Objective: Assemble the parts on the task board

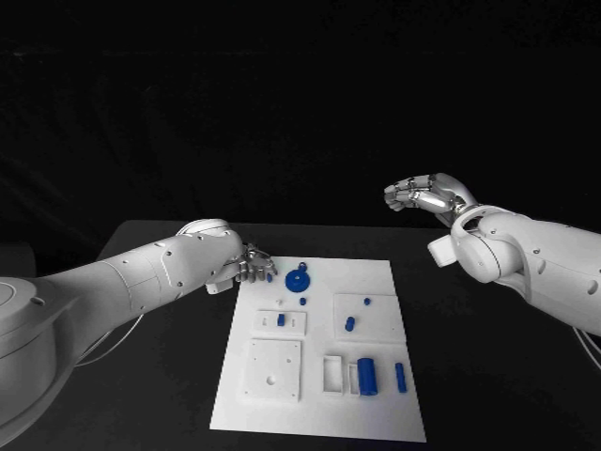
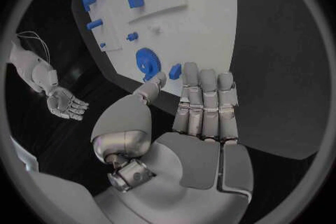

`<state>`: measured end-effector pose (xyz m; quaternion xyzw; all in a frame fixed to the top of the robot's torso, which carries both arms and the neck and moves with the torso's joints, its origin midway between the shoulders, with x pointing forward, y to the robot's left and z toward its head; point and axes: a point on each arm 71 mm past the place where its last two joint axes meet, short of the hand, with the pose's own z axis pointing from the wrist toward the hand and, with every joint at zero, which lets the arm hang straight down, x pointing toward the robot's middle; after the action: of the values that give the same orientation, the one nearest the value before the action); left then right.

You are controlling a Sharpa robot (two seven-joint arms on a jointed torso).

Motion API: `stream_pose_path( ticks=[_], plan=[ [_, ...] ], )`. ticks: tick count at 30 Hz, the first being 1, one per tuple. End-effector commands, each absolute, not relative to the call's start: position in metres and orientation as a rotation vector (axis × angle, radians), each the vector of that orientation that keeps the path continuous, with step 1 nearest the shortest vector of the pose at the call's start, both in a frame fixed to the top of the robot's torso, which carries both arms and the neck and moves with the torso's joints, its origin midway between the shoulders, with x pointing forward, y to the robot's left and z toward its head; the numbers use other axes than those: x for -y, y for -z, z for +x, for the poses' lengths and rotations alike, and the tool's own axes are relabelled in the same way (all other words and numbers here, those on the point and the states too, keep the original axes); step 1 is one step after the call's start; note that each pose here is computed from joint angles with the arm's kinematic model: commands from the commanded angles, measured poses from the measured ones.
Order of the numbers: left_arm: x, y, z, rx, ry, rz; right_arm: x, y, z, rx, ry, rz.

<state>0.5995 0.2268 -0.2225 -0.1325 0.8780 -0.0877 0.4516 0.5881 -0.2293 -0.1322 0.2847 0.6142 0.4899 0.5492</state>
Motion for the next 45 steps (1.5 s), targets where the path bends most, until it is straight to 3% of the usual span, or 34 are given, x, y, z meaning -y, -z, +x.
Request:
stream_pose_path(
  ticks=[1,36,45],
  plan=[
    [-0.222,0.224,0.599,-2.187,0.247,-0.323,0.227,0.132,0.588,-1.461,-1.176,0.664],
    [-0.229,0.225,0.599,-2.166,0.283,-0.375,0.228,0.132,0.587,-1.467,-1.177,0.665],
    [-0.244,0.223,0.593,-2.138,0.323,-0.463,0.232,0.133,0.587,-1.467,-1.170,0.668]
  ],
)
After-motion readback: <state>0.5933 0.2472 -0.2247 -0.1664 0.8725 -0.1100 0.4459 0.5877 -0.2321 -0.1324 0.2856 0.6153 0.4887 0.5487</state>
